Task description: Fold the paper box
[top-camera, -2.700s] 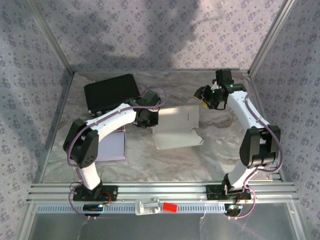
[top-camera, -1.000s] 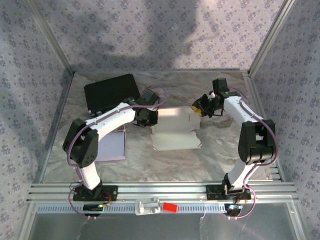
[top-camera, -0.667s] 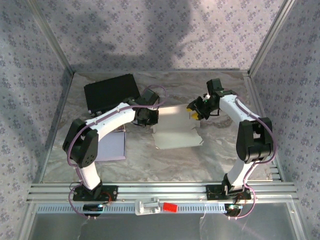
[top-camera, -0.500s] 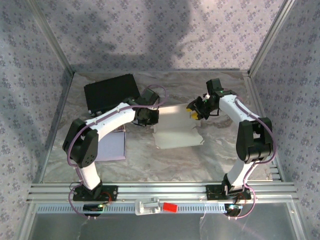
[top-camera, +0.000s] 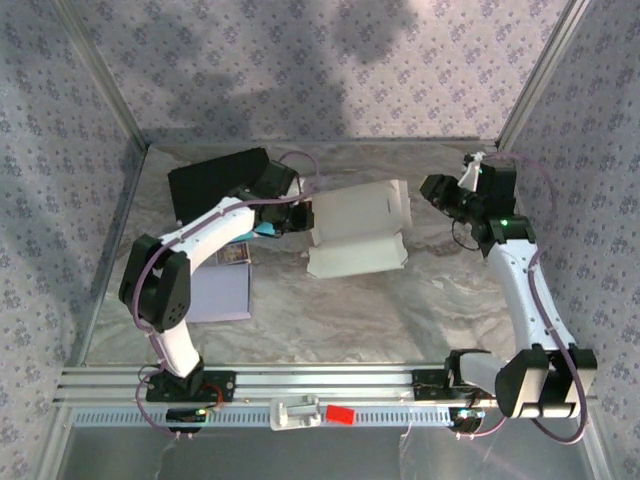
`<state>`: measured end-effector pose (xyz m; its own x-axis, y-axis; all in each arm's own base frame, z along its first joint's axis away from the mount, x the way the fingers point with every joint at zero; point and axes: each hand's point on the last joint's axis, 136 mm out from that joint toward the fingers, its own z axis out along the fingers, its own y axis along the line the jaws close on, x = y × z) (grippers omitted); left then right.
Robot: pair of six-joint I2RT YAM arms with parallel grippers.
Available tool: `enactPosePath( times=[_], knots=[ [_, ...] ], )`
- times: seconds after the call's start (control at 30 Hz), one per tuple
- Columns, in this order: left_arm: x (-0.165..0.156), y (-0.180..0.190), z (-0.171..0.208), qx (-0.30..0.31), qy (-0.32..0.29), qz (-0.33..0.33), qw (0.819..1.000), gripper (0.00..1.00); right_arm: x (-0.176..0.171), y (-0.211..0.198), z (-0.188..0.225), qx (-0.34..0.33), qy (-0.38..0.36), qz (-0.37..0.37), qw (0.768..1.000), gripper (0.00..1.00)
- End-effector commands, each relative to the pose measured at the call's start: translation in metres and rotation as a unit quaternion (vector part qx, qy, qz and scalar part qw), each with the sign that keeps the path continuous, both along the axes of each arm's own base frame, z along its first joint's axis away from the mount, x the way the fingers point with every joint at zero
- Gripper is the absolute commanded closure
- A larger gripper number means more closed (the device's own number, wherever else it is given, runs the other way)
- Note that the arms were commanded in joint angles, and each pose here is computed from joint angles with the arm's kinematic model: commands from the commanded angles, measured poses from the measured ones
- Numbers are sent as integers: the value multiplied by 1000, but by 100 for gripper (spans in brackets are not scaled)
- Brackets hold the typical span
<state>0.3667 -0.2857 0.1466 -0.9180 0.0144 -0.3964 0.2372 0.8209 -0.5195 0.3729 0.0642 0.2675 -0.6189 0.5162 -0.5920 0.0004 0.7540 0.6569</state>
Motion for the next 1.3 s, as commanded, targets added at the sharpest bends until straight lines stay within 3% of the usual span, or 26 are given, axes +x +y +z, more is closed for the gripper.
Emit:
enactPosePath(
  times=[0.0, 0.17, 0.37, 0.83, 1.27],
  knots=[
    [10, -19, 28, -87, -37, -75, 993, 100, 18, -6, -33, -12, -2, 21, 1000, 64],
    [28, -22, 30, -132, -37, -123, 983, 100, 44, -2, -14, 39, -86, 96, 991, 64],
    [53, -21, 15, -138, -9, -118, 983, 100, 60, 28, 9, 121, -100, 211, 965, 63],
    [55, -25, 7, -156, 16, -133, 979, 100, 48, 52, -1, 86, -84, 258, 959, 63],
    [47, -26, 15, -150, 9, -141, 978, 100, 42, 63, -11, -41, -72, 260, 962, 61]
  ],
)
